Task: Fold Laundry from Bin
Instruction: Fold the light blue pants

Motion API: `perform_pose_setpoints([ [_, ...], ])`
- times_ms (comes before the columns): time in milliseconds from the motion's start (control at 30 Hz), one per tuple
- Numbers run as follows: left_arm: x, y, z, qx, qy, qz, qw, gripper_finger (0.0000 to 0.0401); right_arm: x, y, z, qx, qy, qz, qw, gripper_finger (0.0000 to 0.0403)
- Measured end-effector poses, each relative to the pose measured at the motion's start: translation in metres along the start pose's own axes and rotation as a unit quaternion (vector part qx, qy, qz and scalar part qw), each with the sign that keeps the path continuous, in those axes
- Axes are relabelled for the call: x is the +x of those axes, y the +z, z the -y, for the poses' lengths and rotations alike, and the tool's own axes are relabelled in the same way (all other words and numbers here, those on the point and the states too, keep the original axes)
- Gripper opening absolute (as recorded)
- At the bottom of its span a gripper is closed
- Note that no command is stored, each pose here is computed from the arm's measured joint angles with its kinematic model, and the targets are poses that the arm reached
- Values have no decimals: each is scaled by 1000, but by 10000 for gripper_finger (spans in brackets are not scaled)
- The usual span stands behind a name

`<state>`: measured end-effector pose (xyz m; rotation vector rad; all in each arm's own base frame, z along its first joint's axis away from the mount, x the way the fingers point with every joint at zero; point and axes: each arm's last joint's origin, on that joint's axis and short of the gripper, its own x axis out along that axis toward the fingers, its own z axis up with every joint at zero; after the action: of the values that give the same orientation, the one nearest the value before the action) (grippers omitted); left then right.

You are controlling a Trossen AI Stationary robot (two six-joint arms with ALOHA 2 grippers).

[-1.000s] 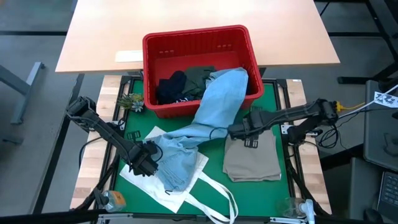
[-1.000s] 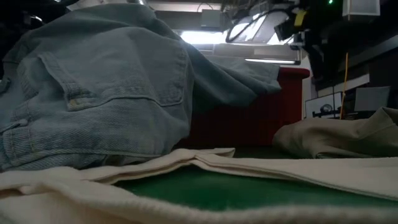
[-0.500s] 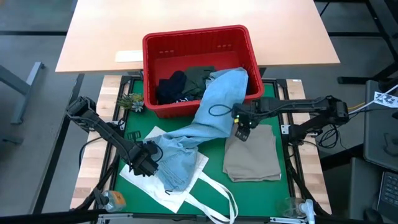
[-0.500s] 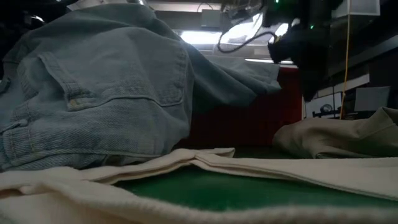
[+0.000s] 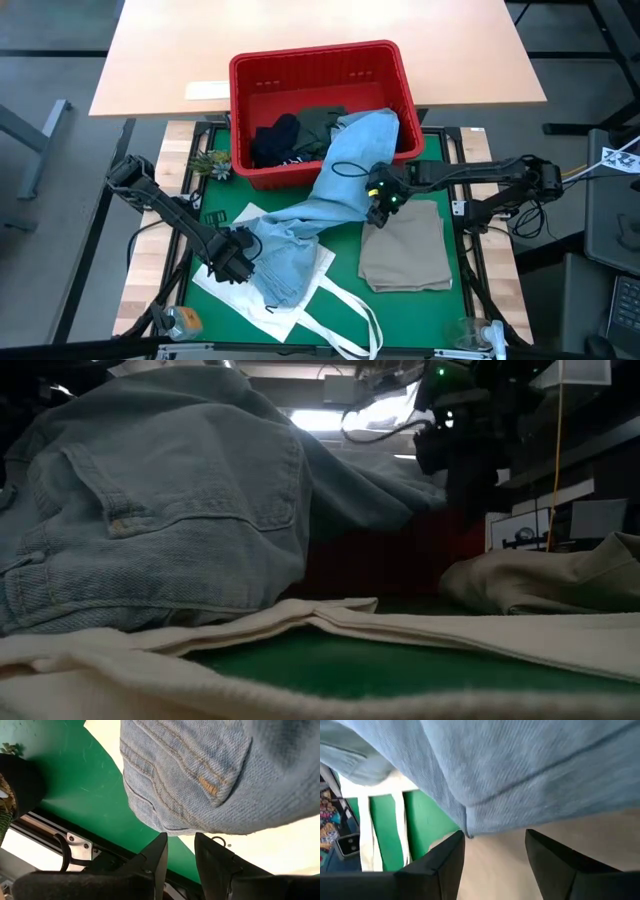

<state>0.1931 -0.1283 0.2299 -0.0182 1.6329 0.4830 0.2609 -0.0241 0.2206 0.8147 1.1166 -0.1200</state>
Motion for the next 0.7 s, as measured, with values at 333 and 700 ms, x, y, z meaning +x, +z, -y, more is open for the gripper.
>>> perform_pose_setpoints([
  [333,0,0,0,0,-2,2,1000,92,-26,0,-9,-11,10,88,996,209],
  [700,0,1,1,-1,-4,3,1000,92,-28,8,-14,-19,24,137,990,104],
])
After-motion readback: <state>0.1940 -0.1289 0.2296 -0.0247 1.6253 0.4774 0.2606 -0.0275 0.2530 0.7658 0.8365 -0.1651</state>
